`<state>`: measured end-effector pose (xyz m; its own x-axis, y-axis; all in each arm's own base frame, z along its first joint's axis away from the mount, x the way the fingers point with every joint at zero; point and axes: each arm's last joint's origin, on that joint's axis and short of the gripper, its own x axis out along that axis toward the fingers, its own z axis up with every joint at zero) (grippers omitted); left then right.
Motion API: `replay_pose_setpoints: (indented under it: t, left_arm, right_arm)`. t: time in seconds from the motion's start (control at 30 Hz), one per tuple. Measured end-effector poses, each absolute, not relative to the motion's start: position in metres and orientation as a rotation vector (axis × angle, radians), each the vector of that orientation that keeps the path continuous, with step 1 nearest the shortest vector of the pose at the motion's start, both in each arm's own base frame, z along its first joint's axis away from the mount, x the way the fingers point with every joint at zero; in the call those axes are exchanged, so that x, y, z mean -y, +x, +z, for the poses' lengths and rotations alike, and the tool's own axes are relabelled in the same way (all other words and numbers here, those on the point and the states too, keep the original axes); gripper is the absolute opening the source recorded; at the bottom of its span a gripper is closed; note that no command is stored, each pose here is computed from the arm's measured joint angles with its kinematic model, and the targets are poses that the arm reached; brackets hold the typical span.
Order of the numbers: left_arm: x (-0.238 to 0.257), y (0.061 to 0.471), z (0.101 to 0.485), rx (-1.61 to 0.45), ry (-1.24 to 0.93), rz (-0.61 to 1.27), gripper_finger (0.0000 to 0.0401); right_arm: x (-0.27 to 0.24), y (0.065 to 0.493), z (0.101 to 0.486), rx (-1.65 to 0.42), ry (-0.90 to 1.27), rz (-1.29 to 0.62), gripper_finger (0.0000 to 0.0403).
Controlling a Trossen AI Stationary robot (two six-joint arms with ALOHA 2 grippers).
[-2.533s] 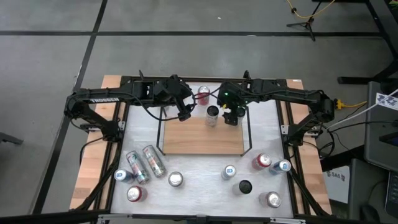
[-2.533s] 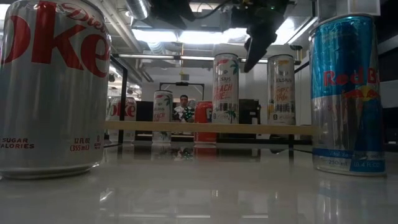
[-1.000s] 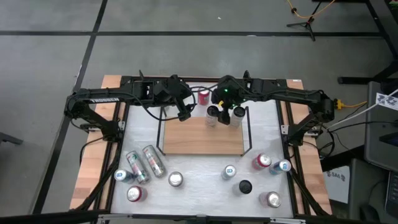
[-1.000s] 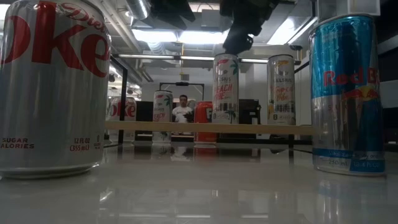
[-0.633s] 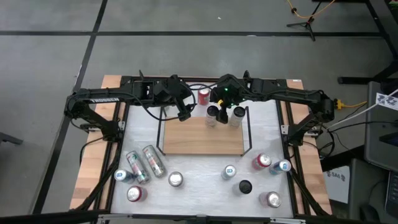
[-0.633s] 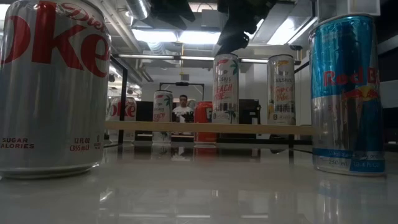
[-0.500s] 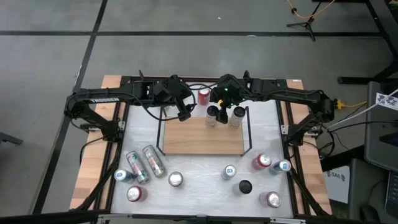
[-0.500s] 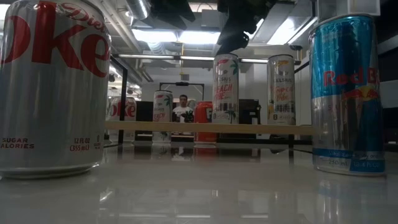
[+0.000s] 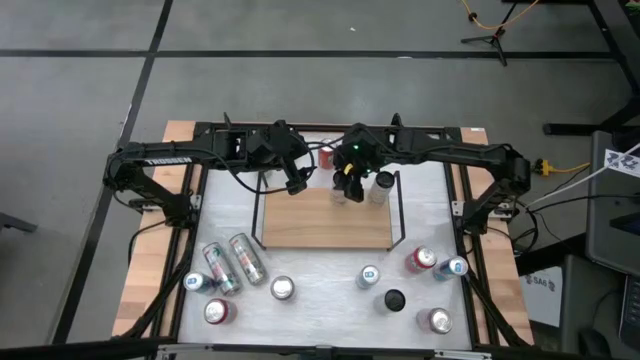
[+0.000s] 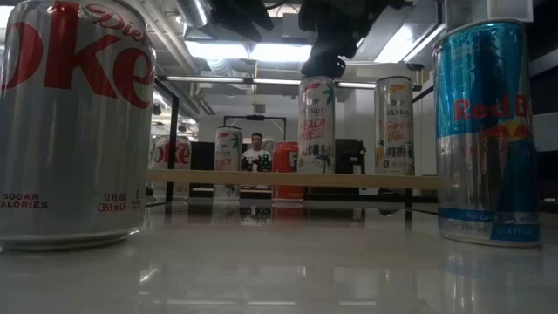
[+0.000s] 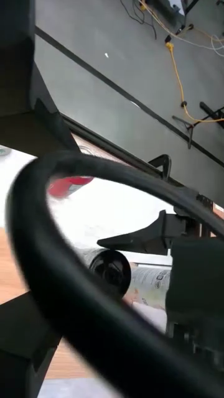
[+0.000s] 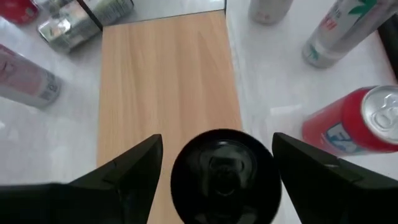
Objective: Place canned beverage on shelf
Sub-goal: Adjust the soda cans on the shelf
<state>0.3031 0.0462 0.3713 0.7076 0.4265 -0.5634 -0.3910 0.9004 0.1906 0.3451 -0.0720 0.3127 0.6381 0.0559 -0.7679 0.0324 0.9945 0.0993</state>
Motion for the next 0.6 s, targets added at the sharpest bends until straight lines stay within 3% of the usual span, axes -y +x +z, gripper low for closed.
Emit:
replay_pose_setpoints:
  t: [0.6]
  left_arm:
    - [-0.0462, 0.3031, 0.3713, -0.64, 0.058, 0.454, 0.0314]
  right_arm:
    - [0.0725, 0.3444, 0.3042, -0.949, 0.115, -0.003, 0.0299]
